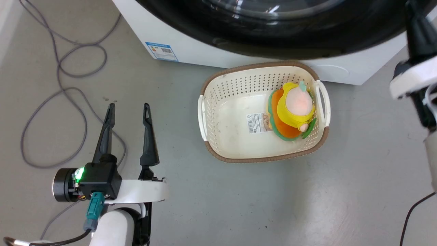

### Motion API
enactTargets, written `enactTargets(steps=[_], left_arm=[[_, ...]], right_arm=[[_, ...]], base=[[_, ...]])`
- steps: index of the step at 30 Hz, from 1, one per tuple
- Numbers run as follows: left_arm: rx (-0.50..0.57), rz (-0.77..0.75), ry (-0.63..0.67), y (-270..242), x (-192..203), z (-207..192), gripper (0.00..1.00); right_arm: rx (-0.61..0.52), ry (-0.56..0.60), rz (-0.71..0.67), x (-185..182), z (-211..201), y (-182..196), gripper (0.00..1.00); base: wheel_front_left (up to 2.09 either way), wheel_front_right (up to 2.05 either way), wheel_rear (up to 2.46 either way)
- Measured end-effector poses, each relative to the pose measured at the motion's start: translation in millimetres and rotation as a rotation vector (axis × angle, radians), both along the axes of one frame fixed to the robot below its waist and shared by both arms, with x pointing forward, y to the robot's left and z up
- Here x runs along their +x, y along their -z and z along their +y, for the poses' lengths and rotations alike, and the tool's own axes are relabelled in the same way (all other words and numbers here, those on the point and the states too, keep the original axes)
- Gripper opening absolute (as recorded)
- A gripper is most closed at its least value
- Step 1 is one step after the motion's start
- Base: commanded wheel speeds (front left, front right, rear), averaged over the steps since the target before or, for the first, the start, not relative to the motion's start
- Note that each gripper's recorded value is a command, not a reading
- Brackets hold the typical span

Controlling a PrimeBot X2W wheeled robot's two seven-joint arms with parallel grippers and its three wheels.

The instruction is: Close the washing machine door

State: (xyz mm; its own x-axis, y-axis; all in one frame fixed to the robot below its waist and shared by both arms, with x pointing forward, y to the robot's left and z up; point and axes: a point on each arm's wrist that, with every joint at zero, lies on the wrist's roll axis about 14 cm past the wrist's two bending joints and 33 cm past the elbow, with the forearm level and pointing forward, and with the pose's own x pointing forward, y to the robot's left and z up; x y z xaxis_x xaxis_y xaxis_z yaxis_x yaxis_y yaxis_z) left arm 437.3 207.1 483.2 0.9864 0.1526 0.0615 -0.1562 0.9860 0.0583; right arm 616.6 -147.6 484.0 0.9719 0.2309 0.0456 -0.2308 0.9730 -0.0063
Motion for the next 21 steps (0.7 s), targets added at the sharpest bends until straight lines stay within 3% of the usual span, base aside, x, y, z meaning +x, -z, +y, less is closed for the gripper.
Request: enactTargets(steps=[13, 21], left_arm=[[-0.007, -0.014, -0.011, -5, 0, 0, 1.0], [-0.01, -0.042, -0.017, -18, -7, 0, 1.0]], right_arm=[[-0.028, 0.033, 0.013, 10, -6, -3, 0.0], [-0.034, 0.02, -0.134, -15, -5, -57, 0.0]], base=[[0.0, 0.0, 0.0], [0.0, 0.0, 0.0]])
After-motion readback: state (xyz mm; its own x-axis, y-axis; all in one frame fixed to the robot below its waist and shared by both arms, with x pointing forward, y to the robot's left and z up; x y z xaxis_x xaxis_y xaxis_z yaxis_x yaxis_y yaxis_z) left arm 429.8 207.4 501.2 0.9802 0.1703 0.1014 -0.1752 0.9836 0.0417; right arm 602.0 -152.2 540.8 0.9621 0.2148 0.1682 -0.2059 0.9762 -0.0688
